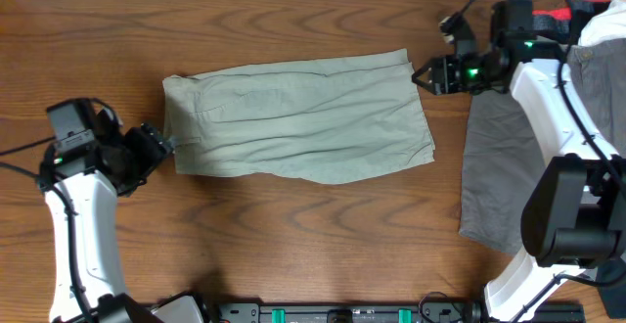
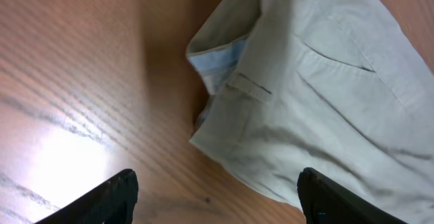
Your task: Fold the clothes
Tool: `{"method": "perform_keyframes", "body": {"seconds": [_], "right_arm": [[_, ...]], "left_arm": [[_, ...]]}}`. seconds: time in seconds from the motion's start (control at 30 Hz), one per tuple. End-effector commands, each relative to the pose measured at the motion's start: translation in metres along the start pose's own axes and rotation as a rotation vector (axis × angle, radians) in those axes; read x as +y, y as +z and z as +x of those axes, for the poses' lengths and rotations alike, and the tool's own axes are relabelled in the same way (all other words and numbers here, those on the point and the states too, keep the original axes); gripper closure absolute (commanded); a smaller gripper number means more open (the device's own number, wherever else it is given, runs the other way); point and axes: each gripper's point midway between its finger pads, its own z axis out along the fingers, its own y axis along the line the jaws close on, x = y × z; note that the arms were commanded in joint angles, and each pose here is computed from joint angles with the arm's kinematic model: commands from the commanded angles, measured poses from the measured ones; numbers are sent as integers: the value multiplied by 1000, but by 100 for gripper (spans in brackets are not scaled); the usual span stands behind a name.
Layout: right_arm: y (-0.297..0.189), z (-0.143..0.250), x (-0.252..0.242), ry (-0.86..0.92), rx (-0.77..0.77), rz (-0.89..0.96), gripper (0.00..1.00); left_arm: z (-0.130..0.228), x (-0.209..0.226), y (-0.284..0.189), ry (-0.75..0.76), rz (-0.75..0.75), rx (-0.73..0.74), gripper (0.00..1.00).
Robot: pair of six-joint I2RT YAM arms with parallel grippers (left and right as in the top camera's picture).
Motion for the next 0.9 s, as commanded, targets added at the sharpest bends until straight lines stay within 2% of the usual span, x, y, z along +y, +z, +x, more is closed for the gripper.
{"method": "perform_keyframes", "body": {"seconds": [0.0,0.23,0.47,0.87], "right_arm": [[-9,3,-20,43,-5,26,52],[3,35,-54,215,106,111,42],[32,60,-71,275,192,101,42],[75,82,-73,257,280,96,45]], "left_arm": [[-1,-2,0,-68,104,46,23],[-6,4,4,-90,295,111,23],[16,10,11,-42,290,211,23],[15,10,11,-41,291,209,22]]}}
